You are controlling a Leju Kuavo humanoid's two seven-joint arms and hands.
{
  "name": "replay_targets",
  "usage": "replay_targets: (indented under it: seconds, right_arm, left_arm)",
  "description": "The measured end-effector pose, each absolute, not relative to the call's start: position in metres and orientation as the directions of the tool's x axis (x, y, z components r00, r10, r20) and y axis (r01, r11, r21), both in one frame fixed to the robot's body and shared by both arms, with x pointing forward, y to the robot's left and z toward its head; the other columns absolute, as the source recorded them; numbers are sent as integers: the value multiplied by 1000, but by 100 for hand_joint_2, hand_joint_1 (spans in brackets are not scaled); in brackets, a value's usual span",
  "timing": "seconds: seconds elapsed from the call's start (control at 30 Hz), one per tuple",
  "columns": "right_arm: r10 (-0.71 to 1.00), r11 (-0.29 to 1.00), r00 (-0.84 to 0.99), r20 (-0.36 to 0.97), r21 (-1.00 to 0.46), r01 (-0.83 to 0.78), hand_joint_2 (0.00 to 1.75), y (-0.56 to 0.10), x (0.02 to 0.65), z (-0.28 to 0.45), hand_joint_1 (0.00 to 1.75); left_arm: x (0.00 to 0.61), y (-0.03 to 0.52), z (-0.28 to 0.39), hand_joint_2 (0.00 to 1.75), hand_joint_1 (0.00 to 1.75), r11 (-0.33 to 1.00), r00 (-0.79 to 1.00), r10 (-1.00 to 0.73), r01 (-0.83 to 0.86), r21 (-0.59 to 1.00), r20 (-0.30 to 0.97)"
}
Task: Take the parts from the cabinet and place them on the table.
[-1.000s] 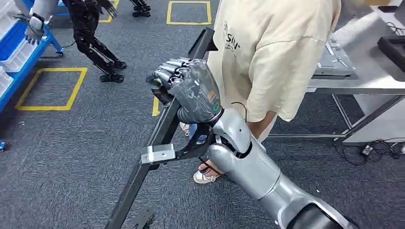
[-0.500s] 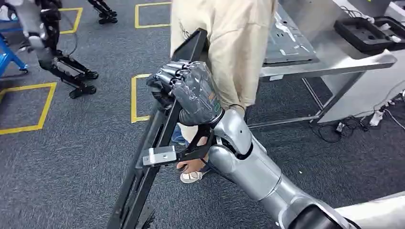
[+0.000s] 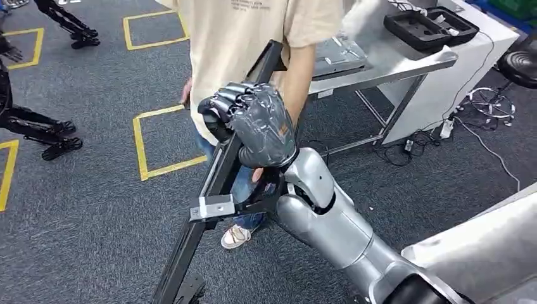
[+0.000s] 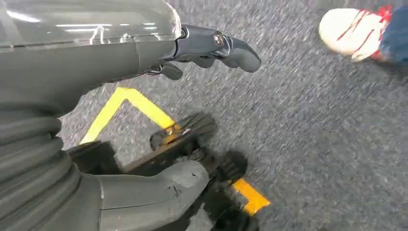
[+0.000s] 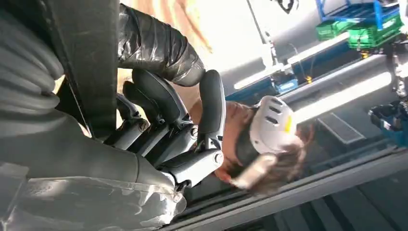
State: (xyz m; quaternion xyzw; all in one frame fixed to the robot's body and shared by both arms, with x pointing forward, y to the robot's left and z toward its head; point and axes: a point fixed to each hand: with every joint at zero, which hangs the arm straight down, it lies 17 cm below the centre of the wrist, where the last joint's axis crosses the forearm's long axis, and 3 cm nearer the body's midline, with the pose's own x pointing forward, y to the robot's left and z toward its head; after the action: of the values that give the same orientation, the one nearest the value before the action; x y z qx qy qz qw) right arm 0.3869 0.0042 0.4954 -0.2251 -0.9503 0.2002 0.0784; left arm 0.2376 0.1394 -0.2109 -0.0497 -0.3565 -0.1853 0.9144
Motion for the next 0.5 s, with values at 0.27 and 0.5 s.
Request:
replay_targets:
  seconds: [0.27,0.5]
  right_arm:
    - [470,814,-881,60,-416,406,175,0,389,494,175]
    - [472,816,-880,54,-405,413,175,-3,388,499,175]
  left_arm:
    - [238,139,-211,175,0,925,676,-305,377,40,671]
    - [242,137,-209,175,0,923,668,-310,383,44,677]
